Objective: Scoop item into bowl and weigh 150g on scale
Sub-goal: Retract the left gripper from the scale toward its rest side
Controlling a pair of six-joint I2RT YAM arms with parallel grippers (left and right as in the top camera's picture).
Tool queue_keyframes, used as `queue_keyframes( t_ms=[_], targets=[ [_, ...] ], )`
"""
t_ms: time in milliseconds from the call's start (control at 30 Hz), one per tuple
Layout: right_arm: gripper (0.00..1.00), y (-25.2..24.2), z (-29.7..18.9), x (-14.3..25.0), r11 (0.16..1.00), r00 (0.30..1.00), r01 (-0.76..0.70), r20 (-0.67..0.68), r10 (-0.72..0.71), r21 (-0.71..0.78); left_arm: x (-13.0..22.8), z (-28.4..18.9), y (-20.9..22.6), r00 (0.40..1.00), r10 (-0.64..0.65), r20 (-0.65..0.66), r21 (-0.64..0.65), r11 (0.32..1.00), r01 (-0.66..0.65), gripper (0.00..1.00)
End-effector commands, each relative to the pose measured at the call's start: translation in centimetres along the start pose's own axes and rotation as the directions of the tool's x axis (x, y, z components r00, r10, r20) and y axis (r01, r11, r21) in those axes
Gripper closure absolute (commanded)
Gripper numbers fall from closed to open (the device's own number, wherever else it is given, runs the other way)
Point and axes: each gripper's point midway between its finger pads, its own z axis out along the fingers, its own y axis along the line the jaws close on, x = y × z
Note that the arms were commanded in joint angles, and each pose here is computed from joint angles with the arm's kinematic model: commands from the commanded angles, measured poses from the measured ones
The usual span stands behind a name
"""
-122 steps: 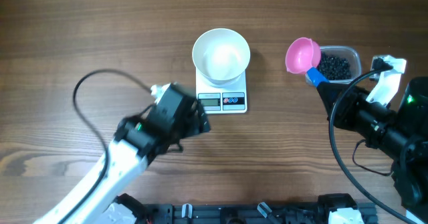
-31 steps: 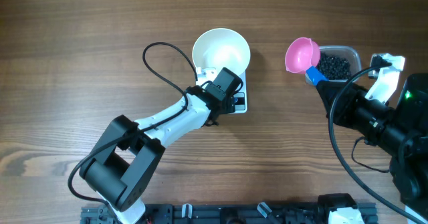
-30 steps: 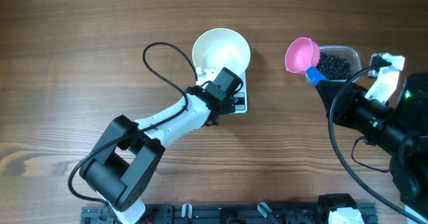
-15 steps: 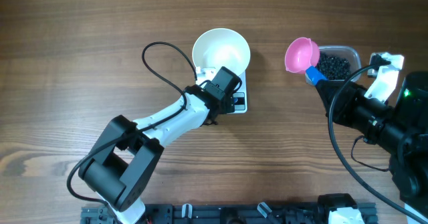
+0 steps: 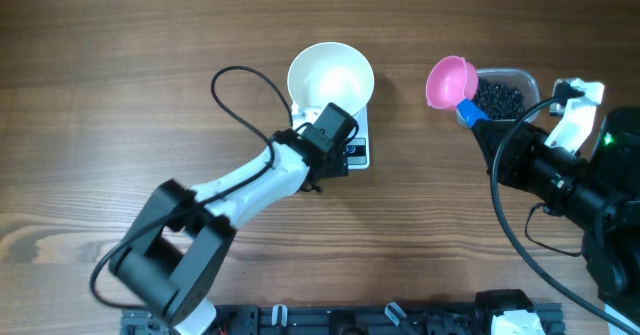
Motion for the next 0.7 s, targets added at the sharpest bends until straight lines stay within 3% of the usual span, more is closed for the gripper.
queue_keyframes(
  t_ms=[0,167,267,367,467,667],
  targets=[
    [0.96,0.6,-0.3,-0.3,1.0,1.0,-0.002,0.006,0.002,-0.02,-1.6,-5.5,0.2,0.997,-0.016,0.081,0.08,0.997,0.01,0.0],
    [0.96,0.8,-0.3,-0.2,1.0,1.0,0.003,-0.001,-0.003,-0.031,-0.2,-16.4,0.7,0.993,-0.045,0.109,0.34,0.94,0.005,0.0],
    [0.96,0.7,-0.3,-0.3,0.999,0.999,0.031,0.007,-0.031,-0.026,0.9,-21.6,3.4,0.979,-0.071,0.189,0.404,0.915,-0.011,0.0],
    [0.96,0.3,-0.3,-1.7,0.998,0.995,0.068,0.07,-0.068,0.011,0.2,-25.2,8.0,0.929,-0.188,0.32,0.402,0.915,0.046,0.0],
    [0.96,0.6,-0.4,-2.7,0.997,0.99,0.081,0.114,-0.081,0.011,0.7,-26.7,10.9,0.894,-0.252,0.369,0.394,0.914,0.095,0.0],
    [0.96,-0.3,-0.6,-6.3,0.991,0.959,0.086,0.262,-0.109,0.098,3.6,-25.4,12.5,0.935,-0.209,0.287,0.317,0.942,0.113,0.0]
  ],
)
